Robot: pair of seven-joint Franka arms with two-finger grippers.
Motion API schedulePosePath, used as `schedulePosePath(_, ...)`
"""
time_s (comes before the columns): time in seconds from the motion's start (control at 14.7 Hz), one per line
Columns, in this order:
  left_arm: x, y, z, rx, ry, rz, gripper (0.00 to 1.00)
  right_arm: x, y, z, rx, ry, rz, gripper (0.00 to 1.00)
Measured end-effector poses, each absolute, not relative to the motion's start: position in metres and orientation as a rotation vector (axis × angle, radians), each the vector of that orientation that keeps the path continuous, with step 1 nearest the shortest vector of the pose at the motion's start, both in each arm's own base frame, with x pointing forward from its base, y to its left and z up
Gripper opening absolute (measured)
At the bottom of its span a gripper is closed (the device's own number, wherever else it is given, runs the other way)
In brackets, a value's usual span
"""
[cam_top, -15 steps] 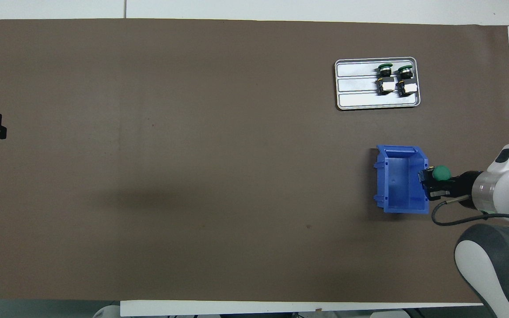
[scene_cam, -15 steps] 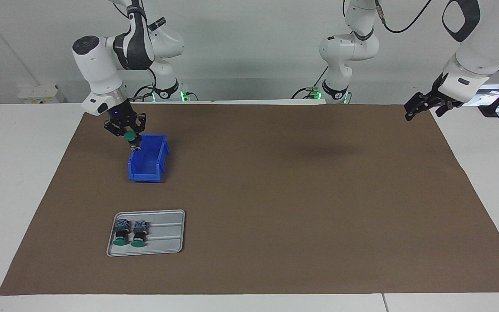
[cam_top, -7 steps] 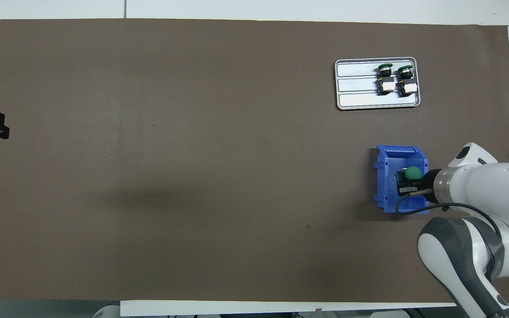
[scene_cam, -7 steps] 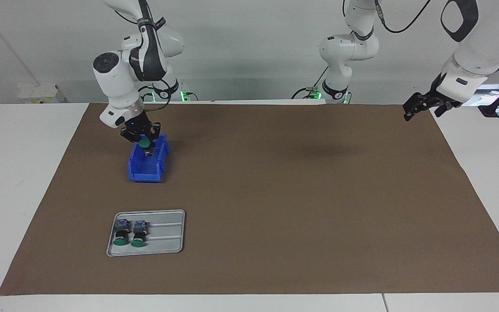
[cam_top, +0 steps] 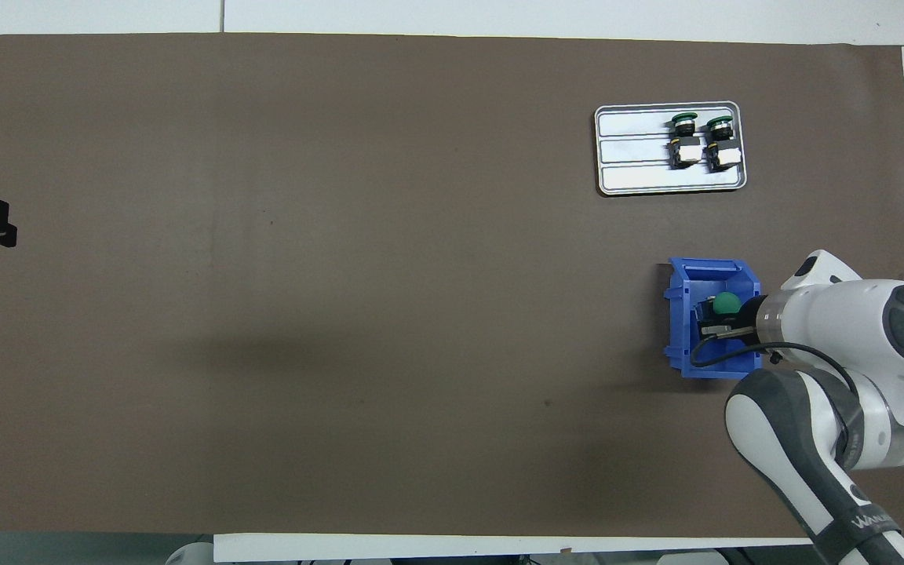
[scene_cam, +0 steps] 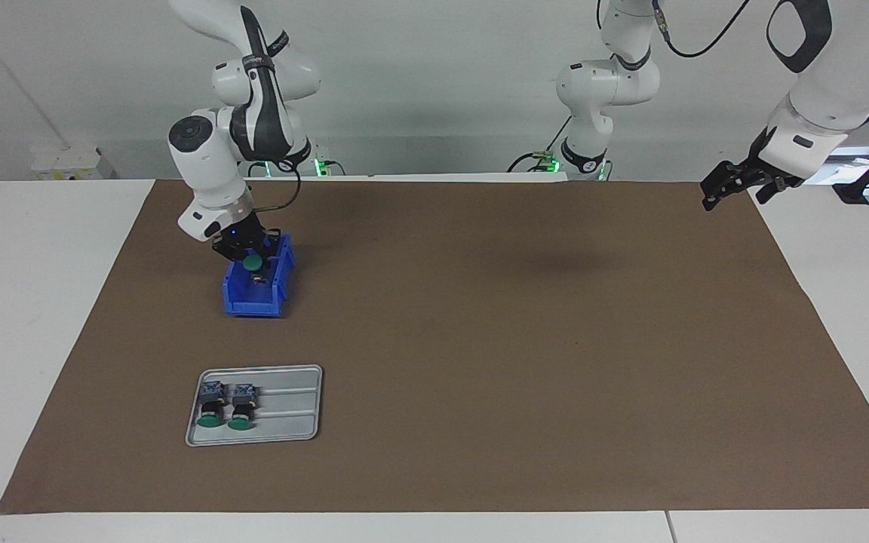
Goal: Place and press button with both arms
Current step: 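Lower the button into the blue bin with the right gripper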
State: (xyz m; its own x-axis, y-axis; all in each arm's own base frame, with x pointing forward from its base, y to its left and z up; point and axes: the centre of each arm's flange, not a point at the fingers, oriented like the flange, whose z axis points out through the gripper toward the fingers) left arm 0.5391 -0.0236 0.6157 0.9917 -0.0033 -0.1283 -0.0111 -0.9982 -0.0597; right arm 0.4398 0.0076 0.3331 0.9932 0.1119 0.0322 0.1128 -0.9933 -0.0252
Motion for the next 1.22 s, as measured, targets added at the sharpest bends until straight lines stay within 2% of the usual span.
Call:
schedulePosePath(0.41, 0.539, -0.021, 0.616, -3.075, 0.004, 0.198, 1.00, 0.441, 0.008, 0.324, -3.114, -0.175, -0.029, 0.33)
schedulePosePath(0.61, 0.539, -0.021, 0.616, -3.075, 0.003, 0.198, 1.00, 0.441, 0.008, 0.324, -3.114, -0.175, -0.030, 0.40)
schedulePosePath(0.68, 0.539, -0.021, 0.616, -3.075, 0.003, 0.198, 1.00, 0.441, 0.008, 0.324, -3.114, -0.175, -0.030, 0.48)
schedulePosePath(0.88, 0.539, -0.022, 0.616, -3.075, 0.005, 0.198, 1.00, 0.442, 0.008, 0.326, -3.114, -0.175, -0.031, 0.50)
schedulePosePath(1.02, 0.539, -0.023, 0.616, -3.075, 0.009, 0.198, 1.00, 0.445, 0.007, 0.335, -3.113, -0.175, -0.005, 0.50)
schedulePosePath(1.15, 0.539, -0.024, 0.616, -3.084, 0.011, 0.199, 1.00, 0.454, 0.006, 0.361, -3.110, -0.174, 0.040, 0.50)
schedulePosePath(1.22, 0.539, -0.025, 0.616, -3.091, 0.011, 0.200, 1.00, 0.461, 0.005, 0.380, -3.108, -0.172, 0.052, 0.54)
